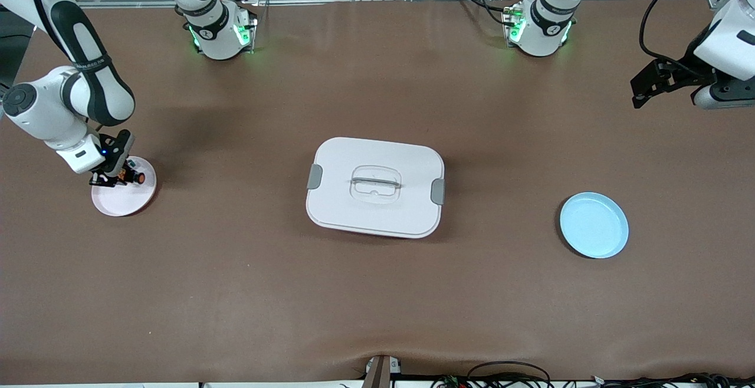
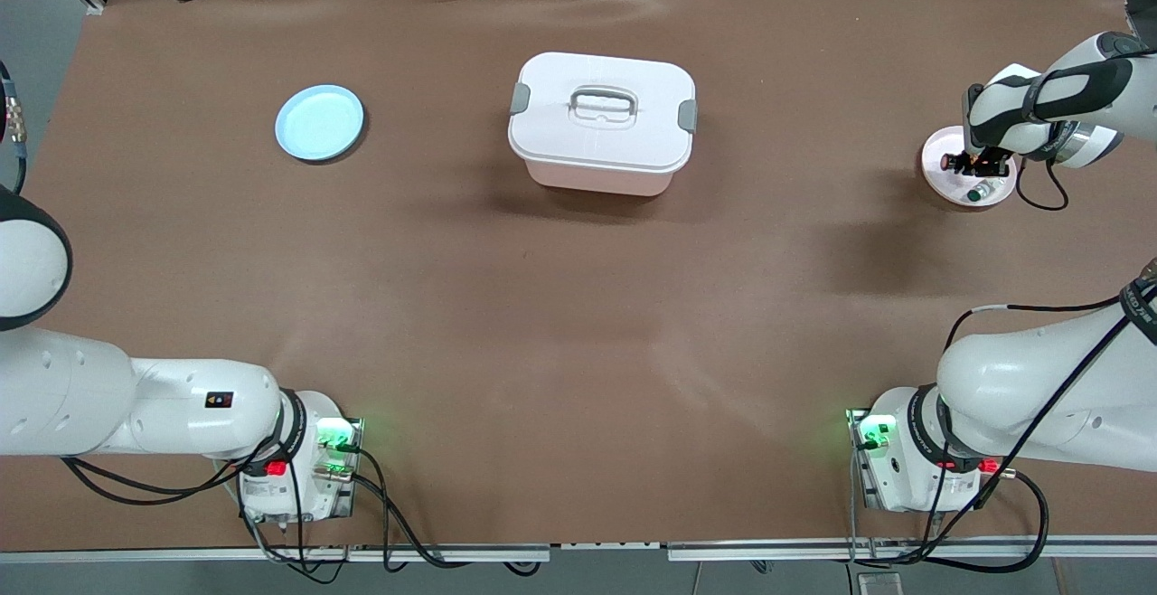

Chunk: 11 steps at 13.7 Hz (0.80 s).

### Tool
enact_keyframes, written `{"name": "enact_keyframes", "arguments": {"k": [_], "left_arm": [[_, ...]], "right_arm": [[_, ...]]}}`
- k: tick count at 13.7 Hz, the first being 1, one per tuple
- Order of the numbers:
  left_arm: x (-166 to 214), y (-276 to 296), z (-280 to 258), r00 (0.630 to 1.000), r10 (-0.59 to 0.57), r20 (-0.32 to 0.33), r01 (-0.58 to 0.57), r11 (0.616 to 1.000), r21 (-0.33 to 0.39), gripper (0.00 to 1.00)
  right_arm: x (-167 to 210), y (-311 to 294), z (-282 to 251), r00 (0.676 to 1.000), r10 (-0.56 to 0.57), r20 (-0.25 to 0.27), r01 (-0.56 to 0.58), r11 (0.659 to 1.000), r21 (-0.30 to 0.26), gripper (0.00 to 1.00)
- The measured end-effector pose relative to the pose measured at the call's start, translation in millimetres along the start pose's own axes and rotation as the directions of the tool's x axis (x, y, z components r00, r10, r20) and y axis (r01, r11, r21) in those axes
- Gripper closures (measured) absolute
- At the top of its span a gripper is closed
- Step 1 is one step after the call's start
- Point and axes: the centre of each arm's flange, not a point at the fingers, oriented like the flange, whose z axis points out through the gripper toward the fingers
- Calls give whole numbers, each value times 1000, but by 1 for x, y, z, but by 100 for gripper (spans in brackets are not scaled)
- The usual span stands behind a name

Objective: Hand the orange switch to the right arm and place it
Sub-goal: 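Lower the switch onto the white plate with the right gripper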

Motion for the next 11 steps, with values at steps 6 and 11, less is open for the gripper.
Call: {"name": "enact_keyframes", "arguments": {"k": [6, 11], "left_arm": [[0, 1, 0, 1000, 12, 1, -12, 1000, -8, 0], [0, -1, 0, 1000, 10, 4, -9, 1000, -20, 0]], "right_arm": [[-3, 13, 8, 1000, -16, 1, 16, 1000, -3, 59], [-5, 18, 29, 1000, -29, -3, 29, 999, 19, 59]]}}
